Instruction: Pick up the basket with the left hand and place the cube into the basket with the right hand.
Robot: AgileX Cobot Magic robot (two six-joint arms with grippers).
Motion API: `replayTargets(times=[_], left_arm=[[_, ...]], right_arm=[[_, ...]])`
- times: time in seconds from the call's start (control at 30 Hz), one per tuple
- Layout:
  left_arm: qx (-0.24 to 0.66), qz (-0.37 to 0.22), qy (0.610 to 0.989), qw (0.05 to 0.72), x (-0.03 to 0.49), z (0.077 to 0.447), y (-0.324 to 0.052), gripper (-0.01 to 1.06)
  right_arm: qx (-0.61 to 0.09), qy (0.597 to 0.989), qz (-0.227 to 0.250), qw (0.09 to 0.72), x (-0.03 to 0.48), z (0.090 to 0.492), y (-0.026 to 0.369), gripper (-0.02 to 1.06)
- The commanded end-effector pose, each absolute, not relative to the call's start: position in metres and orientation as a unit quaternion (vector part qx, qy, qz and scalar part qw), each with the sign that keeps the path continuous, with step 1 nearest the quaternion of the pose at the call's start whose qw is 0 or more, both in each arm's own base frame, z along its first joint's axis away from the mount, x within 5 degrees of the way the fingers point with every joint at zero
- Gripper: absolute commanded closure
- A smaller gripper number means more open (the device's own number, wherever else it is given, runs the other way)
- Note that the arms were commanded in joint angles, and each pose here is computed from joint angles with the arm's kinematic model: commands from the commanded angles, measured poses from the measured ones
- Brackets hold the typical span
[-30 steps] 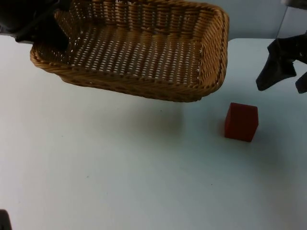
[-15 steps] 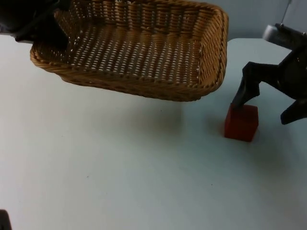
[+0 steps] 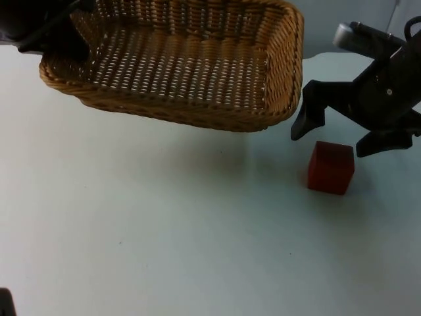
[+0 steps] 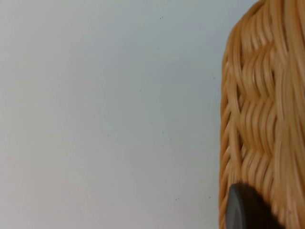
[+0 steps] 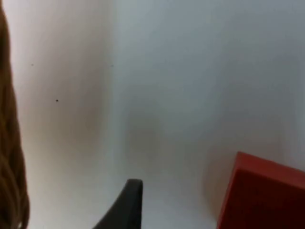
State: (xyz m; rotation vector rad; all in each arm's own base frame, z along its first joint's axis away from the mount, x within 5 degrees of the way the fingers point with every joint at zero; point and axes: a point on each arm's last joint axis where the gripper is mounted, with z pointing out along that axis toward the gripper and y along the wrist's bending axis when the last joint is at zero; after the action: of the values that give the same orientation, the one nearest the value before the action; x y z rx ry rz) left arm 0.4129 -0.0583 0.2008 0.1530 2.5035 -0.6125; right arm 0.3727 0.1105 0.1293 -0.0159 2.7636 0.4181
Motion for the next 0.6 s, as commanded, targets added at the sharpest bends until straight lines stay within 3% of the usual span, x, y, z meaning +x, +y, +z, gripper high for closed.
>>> replayTargets(times=[0.0, 0.3, 0.57], left_arm=[[0.040, -0.240, 0.926, 0.288, 0.414, 0.209, -0.059, 1.05], [0.040, -0.240, 0.926, 0.288, 0.414, 0.209, -0.059, 1.05], [0.040, -0.240, 0.926, 0.288, 0.414, 0.209, -0.059, 1.05]], right_arm=[[-0.007, 0.972, 0.148, 0.182, 0.375, 0.131, 0.113, 0.06], [0.015, 0.973, 0.151, 0.175, 0.375, 0.130, 0.113, 0.18], [0.024, 0.981, 0.146, 0.126, 0.371, 0.103, 0.113, 0.18]])
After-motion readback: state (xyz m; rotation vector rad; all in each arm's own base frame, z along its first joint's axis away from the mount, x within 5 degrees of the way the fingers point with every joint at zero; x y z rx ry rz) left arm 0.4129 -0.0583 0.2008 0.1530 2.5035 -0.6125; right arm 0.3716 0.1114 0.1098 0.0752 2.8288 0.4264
